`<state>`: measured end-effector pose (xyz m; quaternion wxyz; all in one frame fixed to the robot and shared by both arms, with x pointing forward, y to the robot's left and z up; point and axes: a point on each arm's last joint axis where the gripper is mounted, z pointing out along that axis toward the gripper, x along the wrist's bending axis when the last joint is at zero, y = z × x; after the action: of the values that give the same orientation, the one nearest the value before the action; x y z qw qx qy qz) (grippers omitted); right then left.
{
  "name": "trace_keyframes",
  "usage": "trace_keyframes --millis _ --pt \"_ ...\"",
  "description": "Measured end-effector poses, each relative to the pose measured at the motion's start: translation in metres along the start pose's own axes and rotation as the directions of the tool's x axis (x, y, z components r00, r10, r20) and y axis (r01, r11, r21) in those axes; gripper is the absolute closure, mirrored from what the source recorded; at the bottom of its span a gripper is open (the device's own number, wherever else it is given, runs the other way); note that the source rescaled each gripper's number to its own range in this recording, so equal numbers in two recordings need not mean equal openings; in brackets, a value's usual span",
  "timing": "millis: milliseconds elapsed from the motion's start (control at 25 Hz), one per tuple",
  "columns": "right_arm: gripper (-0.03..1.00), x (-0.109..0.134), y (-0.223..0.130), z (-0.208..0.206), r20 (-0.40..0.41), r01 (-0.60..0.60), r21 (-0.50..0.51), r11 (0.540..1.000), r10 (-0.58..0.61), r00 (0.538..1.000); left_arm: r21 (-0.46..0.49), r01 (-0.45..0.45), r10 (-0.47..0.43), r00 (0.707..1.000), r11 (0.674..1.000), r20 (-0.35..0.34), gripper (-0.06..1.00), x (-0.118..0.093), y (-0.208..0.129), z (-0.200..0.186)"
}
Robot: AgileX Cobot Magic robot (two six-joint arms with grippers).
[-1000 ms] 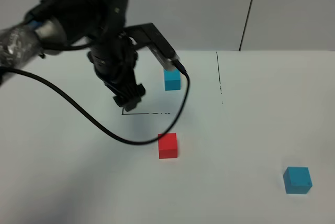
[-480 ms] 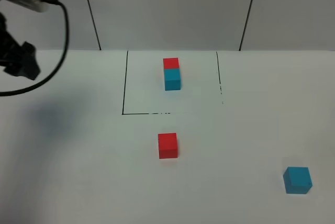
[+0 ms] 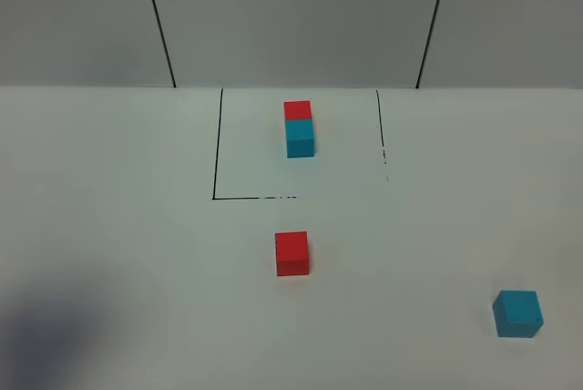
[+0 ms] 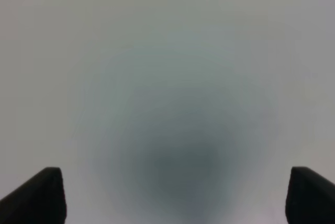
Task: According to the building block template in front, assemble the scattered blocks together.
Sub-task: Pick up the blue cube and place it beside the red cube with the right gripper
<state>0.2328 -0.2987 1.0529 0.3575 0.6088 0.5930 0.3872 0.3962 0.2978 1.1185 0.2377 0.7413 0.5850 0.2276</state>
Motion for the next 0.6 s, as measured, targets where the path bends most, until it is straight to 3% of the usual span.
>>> trace_keyframes --millis 320,600 --pt "-0.03 0.000 0.000 0.000 0.000 0.000 0.000 1.000 0.000 1.000 -0.210 0.060 -0.069 0.997 0.976 -0.035 0.00 -0.025 -0.084 -0.044" --pt "-0.03 0.000 0.000 0.000 0.000 0.000 0.000 1.000 0.000 1.000 -0.217 0.087 -0.095 0.995 0.972 -0.023 0.04 -0.038 -0.134 -0.044"
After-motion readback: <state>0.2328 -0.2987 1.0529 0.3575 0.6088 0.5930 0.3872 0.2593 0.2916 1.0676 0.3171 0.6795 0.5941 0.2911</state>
